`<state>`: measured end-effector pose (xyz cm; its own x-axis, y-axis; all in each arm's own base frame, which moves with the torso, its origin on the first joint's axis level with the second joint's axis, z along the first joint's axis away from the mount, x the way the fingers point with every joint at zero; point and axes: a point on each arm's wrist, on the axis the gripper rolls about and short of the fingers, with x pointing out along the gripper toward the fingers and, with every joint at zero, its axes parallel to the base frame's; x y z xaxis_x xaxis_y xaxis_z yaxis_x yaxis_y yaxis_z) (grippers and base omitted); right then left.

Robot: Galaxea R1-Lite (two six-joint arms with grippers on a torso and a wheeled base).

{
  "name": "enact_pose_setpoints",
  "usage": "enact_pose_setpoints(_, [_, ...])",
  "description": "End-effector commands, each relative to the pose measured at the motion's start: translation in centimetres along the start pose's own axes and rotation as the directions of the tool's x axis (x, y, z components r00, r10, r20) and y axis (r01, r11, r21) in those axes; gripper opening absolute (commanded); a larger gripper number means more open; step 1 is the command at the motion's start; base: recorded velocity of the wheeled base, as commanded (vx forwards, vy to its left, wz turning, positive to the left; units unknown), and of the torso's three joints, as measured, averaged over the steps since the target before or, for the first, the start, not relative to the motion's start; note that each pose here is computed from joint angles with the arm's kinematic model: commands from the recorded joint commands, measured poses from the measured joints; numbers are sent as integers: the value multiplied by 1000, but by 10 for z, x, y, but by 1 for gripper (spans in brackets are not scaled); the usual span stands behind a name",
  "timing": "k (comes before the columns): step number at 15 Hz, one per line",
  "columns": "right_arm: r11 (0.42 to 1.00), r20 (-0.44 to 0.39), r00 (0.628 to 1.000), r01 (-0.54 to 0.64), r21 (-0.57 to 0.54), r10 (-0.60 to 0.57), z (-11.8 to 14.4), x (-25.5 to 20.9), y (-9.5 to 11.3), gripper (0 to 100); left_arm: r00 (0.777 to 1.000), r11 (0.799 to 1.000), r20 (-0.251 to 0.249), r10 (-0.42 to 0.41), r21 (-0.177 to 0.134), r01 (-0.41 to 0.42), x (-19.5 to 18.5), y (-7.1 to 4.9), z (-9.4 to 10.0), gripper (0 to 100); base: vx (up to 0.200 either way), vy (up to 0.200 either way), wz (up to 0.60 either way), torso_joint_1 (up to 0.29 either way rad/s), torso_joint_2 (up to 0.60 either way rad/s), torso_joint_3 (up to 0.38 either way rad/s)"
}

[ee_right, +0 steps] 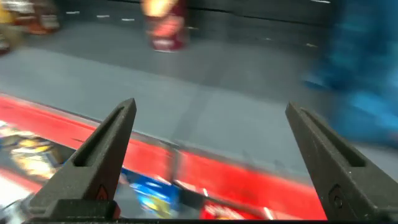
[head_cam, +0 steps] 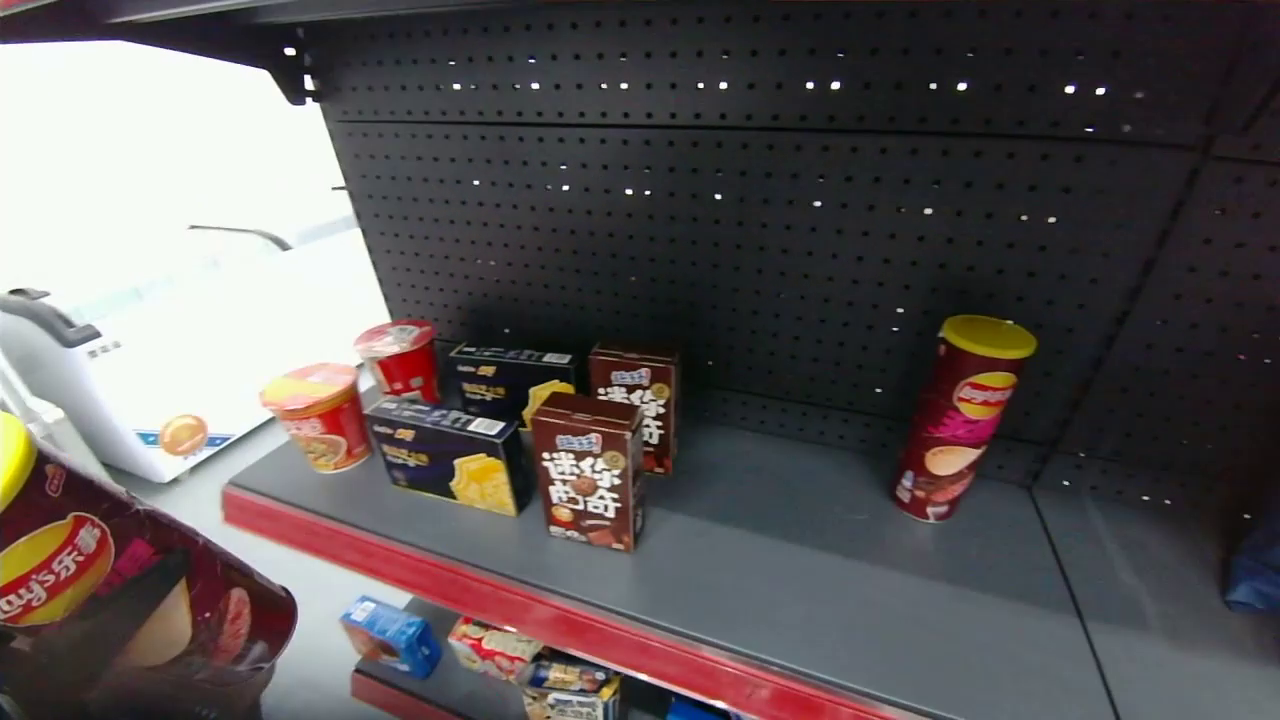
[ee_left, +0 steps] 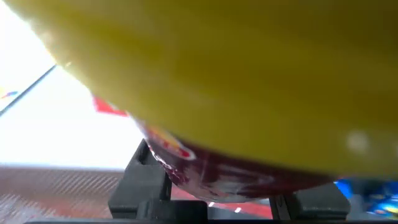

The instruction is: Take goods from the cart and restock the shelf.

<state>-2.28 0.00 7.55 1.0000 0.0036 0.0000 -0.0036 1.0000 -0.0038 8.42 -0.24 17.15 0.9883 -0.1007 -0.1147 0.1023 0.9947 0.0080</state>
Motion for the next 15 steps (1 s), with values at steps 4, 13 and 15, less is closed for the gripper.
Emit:
enact_pose_setpoints(4, [1000, 0, 1000, 1, -1, -1, 0, 0, 0, 100, 1000, 1000, -1, 3, -1, -3, -1, 0, -2, 0, 0, 0, -600, 2, 2, 2])
enact_pose_setpoints(13, [1000, 0, 1000, -3, -2, 3, 0, 0, 0, 100, 996, 1000, 89, -8, 2, 8, -20, -2, 0, 0, 0, 0, 0, 0, 0, 0])
enact_pose_setpoints(15, [1000, 0, 1000, -4, -5, 4, 0, 0, 0, 100, 993, 1000, 115, 0, 4, 0, -26, -3, -1, 0, 0, 0, 0, 0, 0, 0])
